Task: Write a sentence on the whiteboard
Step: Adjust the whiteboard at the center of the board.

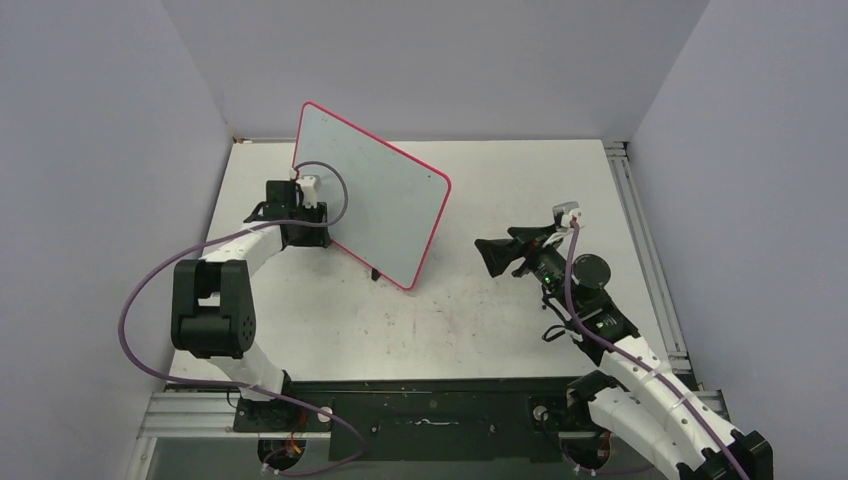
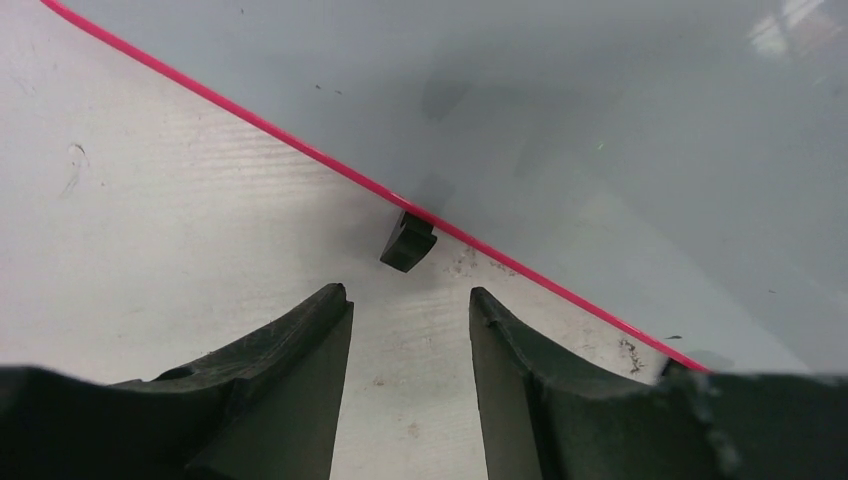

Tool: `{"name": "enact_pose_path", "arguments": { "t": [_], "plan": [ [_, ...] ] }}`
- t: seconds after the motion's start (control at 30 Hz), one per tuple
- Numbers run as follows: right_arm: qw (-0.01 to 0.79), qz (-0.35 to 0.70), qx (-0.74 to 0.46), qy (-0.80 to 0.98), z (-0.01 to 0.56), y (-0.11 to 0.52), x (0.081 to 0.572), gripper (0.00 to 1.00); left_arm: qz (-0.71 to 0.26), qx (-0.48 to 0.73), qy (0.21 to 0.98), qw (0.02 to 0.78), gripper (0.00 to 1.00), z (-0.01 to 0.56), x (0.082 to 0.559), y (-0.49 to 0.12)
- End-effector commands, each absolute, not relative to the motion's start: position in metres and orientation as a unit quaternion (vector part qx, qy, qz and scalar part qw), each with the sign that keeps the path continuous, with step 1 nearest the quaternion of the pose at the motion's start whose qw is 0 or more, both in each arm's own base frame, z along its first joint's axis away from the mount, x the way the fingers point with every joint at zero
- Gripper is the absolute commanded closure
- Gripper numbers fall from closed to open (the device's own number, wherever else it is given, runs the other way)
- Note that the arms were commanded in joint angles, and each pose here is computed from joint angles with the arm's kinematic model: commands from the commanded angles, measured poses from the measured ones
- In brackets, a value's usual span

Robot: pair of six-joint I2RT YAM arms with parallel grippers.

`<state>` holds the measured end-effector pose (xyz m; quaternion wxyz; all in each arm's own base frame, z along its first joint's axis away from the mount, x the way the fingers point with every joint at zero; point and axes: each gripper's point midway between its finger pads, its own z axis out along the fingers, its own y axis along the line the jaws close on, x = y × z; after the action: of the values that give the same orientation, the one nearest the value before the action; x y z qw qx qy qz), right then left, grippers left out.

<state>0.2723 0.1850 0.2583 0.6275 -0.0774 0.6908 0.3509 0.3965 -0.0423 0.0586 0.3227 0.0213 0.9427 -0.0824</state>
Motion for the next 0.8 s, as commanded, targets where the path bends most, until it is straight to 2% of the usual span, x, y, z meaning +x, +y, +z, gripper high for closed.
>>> {"name": "enact_pose_path", "arguments": {
  "t": [0.0, 0.77],
  "plan": [
    [0.64, 0.337, -0.075, 0.687, 0.269, 0.177, 0.273, 0.0, -0.097, 0.05, 0.919, 0.379, 0.56, 0.078, 0.427, -0.049],
    [0.645, 0.324, -0.077, 0.688, 0.272, 0.178, 0.283, 0.0, -0.094, 0.063, 0.929, 0.353, 0.72, 0.053, 0.436, -0.049]
  ]
}}
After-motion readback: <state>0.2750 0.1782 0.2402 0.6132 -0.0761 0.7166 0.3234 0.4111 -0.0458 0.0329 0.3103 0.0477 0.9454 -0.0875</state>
